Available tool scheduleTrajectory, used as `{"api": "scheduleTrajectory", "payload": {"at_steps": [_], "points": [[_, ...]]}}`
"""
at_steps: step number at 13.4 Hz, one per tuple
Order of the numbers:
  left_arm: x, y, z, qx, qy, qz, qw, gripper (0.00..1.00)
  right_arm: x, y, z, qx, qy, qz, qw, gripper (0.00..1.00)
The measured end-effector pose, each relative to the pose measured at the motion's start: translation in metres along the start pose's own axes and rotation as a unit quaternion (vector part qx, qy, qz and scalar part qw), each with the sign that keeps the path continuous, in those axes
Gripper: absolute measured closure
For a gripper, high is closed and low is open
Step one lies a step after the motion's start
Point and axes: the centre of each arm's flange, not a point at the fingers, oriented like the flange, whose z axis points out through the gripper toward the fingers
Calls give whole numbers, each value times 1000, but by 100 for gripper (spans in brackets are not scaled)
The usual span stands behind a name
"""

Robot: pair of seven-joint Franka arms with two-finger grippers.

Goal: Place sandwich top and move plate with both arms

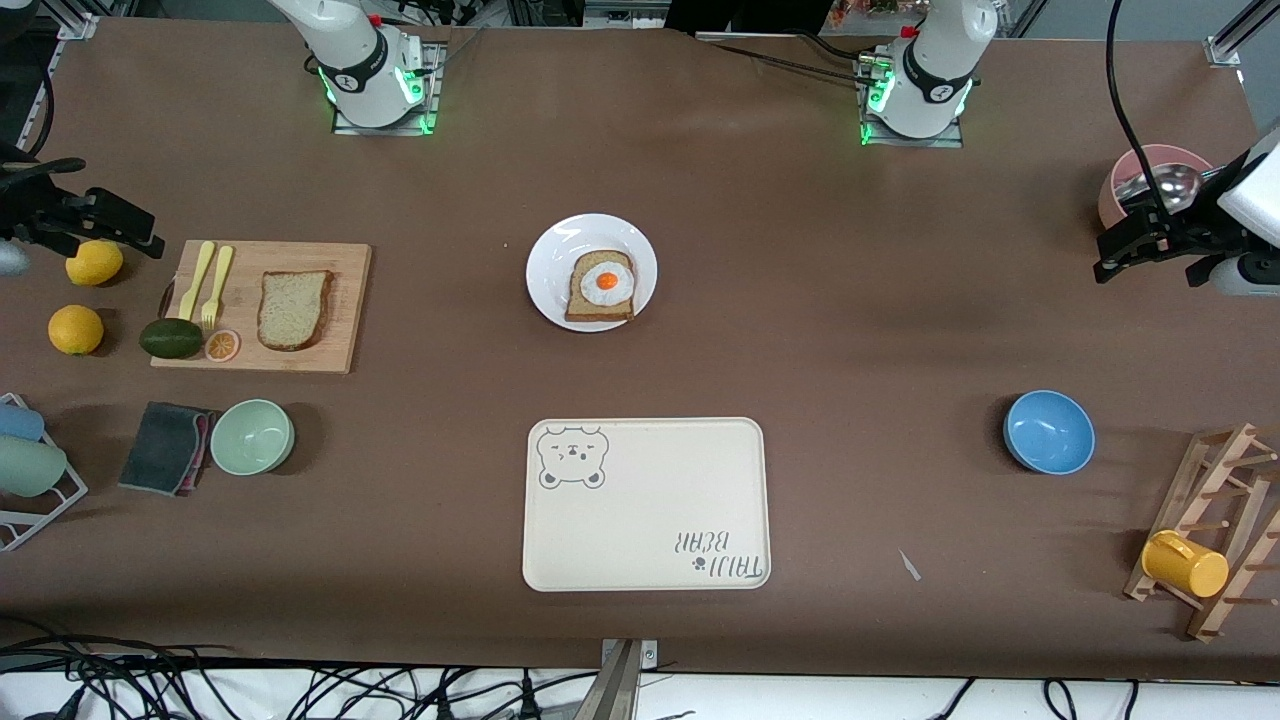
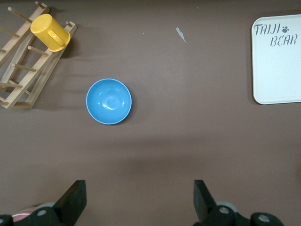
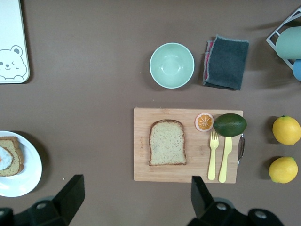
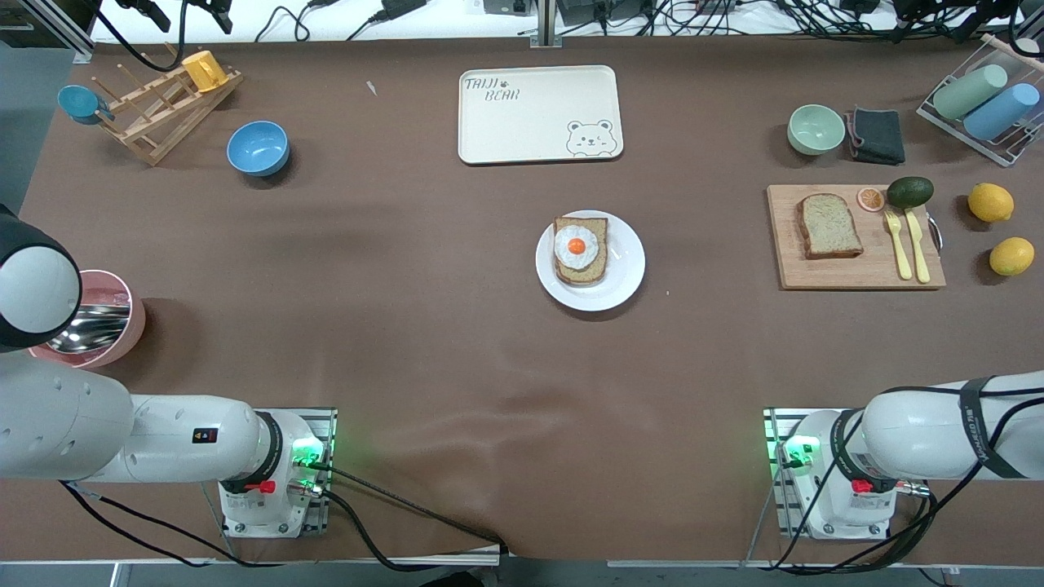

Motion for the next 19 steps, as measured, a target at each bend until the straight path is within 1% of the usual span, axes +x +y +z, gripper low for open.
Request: {"api": "scheduleTrajectory", "payload": {"at_steps": [4,9,11,13,16,17,18,19], "points": [[0,0,0,0,0,0,1000,0,1,1,1,-2,-1,0,1000,0],[0,0,0,0,0,0,1000,0,11,1,22,-7,-18,-1,1000,0],[0,0,1,0,-1,0,1000,0,17,2,36,-7,-31,1,999,0],[1,0,1,0,-1,0,1000,0,27,2,59,-8,-49,4,999,0],[1,0,3,0,-2,0,1000,0,40,3,97,-17,-78,26,997,0],[1,0,3,0,-3,0,1000,0,44,1,111,-23,-87,35,995,0],[2,0,3,0,-3,0,1000,0,46,-1,126,-35,-94,45,994,1],[2,0,3,0,-3,0,1000,0,49,-6,142,-55,-97,54,992,1]]}}
